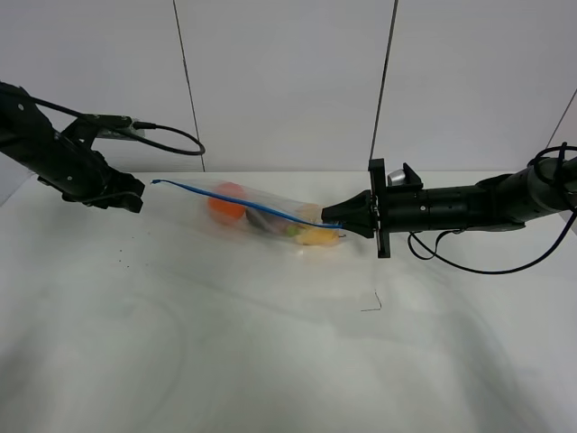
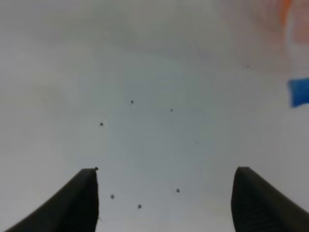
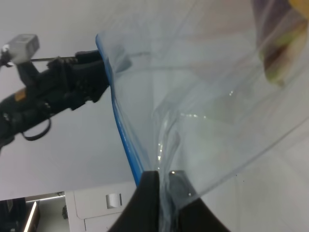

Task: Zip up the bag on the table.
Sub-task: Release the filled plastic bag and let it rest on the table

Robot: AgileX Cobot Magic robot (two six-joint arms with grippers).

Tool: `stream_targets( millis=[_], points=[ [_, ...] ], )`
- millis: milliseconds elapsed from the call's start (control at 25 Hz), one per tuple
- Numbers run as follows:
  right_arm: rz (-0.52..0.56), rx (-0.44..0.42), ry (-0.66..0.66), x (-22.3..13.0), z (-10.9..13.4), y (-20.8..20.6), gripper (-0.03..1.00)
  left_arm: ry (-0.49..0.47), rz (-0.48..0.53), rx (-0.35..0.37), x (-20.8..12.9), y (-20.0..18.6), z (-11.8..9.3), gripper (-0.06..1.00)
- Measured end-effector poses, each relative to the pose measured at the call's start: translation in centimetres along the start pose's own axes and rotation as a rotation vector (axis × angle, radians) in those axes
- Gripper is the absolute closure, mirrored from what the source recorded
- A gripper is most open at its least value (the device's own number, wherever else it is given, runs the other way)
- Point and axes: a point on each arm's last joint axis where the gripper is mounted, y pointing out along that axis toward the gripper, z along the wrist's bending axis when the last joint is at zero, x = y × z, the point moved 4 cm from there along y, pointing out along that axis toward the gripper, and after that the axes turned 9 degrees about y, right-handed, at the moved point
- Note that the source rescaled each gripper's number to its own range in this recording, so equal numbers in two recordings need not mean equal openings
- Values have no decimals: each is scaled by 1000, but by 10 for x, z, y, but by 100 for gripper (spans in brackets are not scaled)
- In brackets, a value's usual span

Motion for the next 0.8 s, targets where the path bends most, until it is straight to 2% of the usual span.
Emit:
stream_targets(
  millis=[120,240,400,520,720,800],
  points=[
    [0,0,0,0,0,0,97,-35,42,-28,1,-6,-2,8],
    [0,0,0,0,0,0,97,-106,129,-58,-6,-10,-5,-3],
    [0,0,0,0,0,0,97,-203,248,-46,-14,-19,-3,-5],
    [0,0,0,0,0,0,97,-208,351,-46,-23,-26,-4,-5],
    [1,-1,0,0,0,0,97,-224,542,-99,-44,-38,-13,-5],
    [3,-3,-1,0,0,0,97,-222,553,-100,-45,-39,-13,-5]
  ],
)
